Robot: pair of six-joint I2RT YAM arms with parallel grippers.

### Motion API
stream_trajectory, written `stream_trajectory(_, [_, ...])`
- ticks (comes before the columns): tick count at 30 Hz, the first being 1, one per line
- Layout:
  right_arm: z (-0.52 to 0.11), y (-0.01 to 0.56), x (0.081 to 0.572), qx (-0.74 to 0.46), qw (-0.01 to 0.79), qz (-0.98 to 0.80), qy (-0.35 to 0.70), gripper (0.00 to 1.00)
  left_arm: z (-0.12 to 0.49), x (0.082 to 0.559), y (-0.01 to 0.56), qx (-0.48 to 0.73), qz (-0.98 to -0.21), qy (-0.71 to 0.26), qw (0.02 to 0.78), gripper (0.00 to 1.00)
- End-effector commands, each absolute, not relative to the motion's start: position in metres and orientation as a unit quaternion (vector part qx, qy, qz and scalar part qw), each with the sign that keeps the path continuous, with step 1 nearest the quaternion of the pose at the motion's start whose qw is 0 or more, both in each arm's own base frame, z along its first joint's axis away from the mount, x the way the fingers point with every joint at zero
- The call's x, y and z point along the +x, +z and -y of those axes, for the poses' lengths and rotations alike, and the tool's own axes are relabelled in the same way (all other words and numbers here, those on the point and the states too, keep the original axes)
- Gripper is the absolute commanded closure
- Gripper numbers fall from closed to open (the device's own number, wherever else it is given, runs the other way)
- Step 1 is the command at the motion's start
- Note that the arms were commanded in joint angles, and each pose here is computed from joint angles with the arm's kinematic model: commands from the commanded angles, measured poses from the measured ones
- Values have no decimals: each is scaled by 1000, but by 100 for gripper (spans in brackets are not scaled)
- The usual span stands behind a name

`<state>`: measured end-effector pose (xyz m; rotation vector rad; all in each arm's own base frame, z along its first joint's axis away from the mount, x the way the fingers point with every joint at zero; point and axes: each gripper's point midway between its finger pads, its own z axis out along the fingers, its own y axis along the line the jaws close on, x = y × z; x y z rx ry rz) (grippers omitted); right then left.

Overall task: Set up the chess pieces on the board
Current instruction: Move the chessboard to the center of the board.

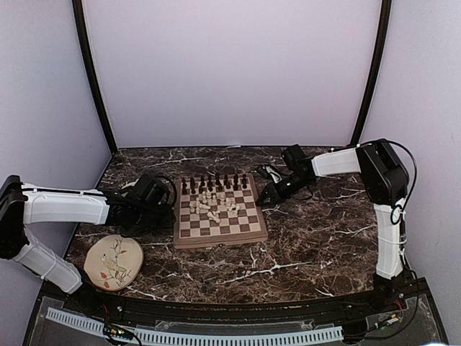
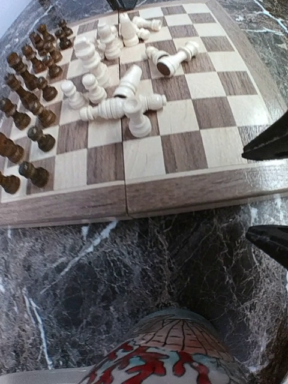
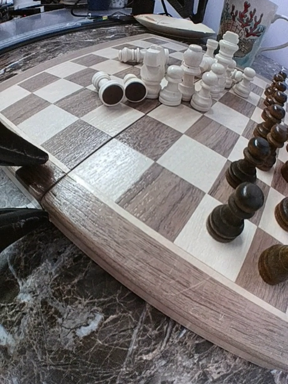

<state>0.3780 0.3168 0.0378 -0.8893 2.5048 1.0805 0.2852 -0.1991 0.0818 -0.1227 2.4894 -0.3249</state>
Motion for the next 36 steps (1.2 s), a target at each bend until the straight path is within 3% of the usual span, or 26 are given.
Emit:
stream_trajectory(1, [-309,17,369,-305,105,-881,347,76,192,279,57,-44,-957,-92,271,61])
stream_trajectory(11, [-310,19,361,-317,98,-872,359,74,212,291,39,-34,-955,-117,271,61])
stream_trajectory(18, [-312,18,343,-331,78,-862,376,75,229,295,26,-9,-960,-129,247,72])
stream_trajectory(36, [-303,29,266,-403,46,-839,364,76,276,226,31,82,-967,-162,178,88])
